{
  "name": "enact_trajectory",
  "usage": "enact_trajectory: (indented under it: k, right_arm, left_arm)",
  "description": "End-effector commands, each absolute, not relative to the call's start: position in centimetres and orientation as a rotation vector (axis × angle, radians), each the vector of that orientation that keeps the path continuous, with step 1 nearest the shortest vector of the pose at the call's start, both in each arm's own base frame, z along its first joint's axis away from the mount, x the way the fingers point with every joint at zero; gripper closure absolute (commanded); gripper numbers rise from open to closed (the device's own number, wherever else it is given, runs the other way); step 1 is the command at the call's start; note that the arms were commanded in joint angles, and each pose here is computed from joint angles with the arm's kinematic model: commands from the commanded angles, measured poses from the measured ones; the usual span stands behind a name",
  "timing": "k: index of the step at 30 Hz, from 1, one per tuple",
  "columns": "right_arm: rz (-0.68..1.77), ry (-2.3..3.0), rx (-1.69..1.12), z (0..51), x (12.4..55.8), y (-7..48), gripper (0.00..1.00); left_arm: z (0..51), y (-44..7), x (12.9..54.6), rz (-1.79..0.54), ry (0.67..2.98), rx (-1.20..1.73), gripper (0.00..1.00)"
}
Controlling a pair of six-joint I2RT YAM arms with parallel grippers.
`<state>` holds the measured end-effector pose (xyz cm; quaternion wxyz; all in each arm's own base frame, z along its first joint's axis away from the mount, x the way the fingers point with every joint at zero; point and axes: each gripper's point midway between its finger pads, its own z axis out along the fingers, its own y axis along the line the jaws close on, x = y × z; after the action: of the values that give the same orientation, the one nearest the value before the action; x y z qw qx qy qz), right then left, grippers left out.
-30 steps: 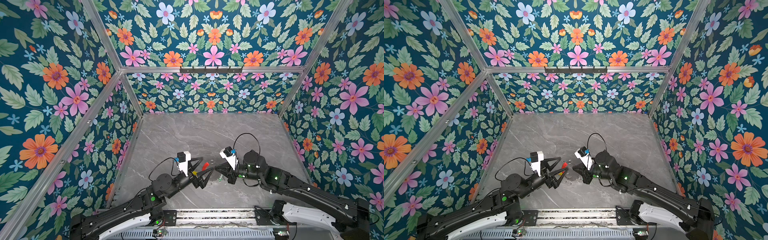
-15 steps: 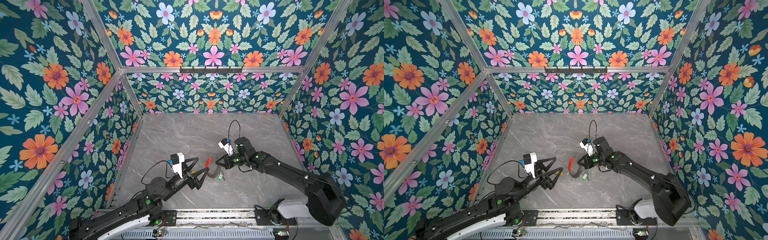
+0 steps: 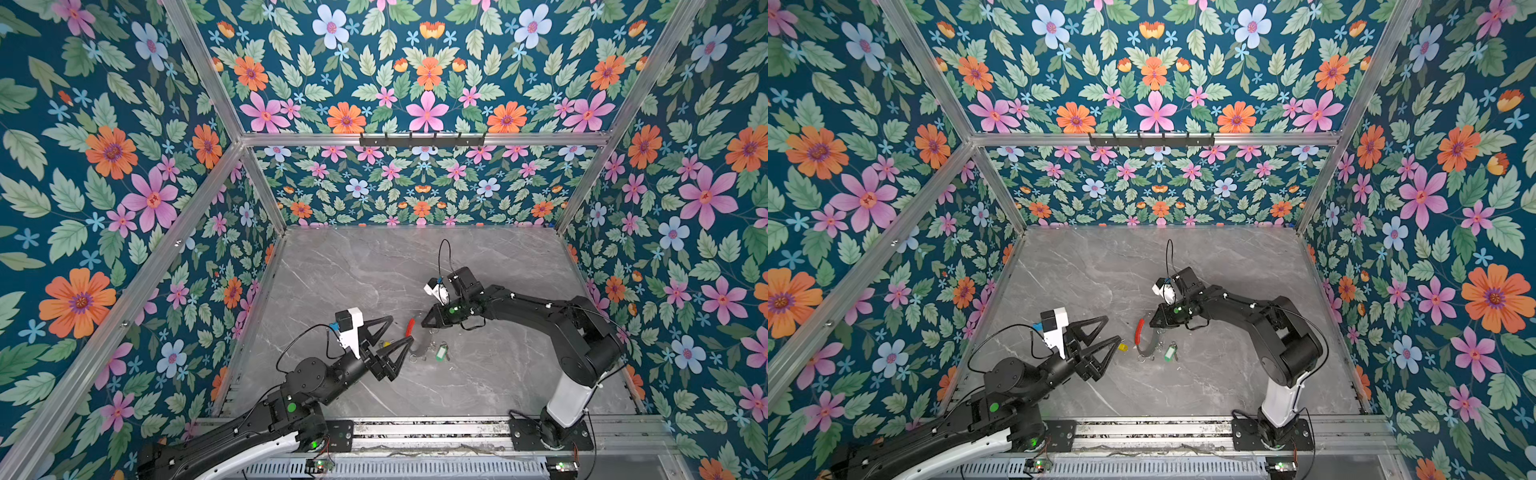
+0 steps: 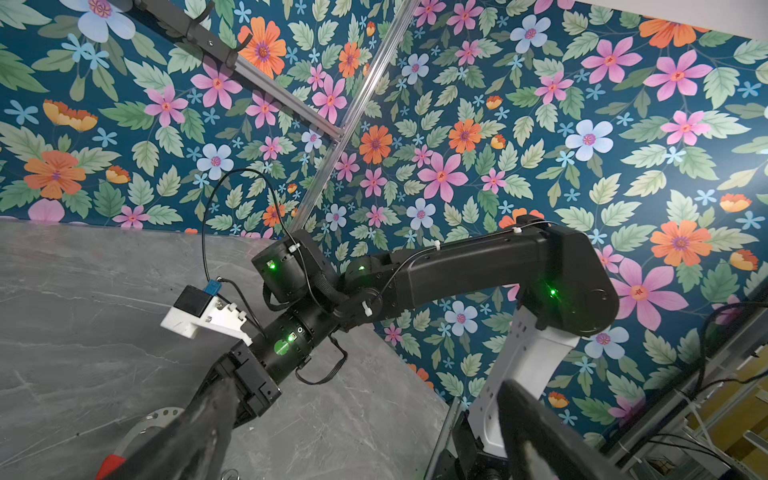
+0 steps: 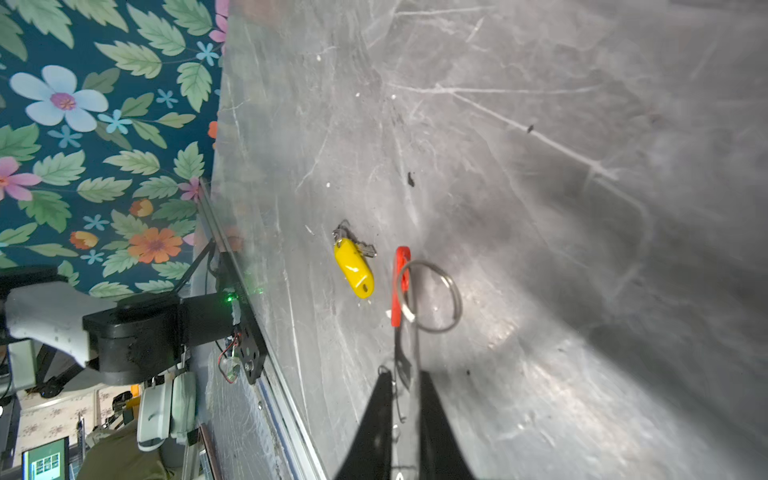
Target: Remove the keys from the keyring
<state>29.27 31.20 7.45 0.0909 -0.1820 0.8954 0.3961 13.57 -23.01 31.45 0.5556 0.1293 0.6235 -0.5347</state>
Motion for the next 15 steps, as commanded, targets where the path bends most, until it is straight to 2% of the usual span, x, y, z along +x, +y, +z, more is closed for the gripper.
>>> enact_trajectory:
  k: [1, 4, 10, 15]
  right_arm:
    - [1.086, 2.709, -0.522, 6.3, 29.8, 30.5, 0.67]
    - [1.025, 2.728, -0.494, 5.8, 30.4, 30.1, 0.58]
    - [0.856, 2.732, -0.427, 5.7, 32.3, 28.9, 0.46]
    - [0.697, 2.645, -0.384, 8.3, 33.7, 27.1, 0.35]
  left_arm:
    - [31.7, -22.9, 13.6, -1.271, 1.463, 0.296, 0.00]
    - [31.6, -22.9, 13.6, -1.267, 1.466, 0.299, 0.00]
    - [31.5, -22.9, 13.7, -1.258, 1.469, 0.297, 0.00]
    - [31.5, -22.6, 14.1, -1.231, 1.476, 0.277, 0.00]
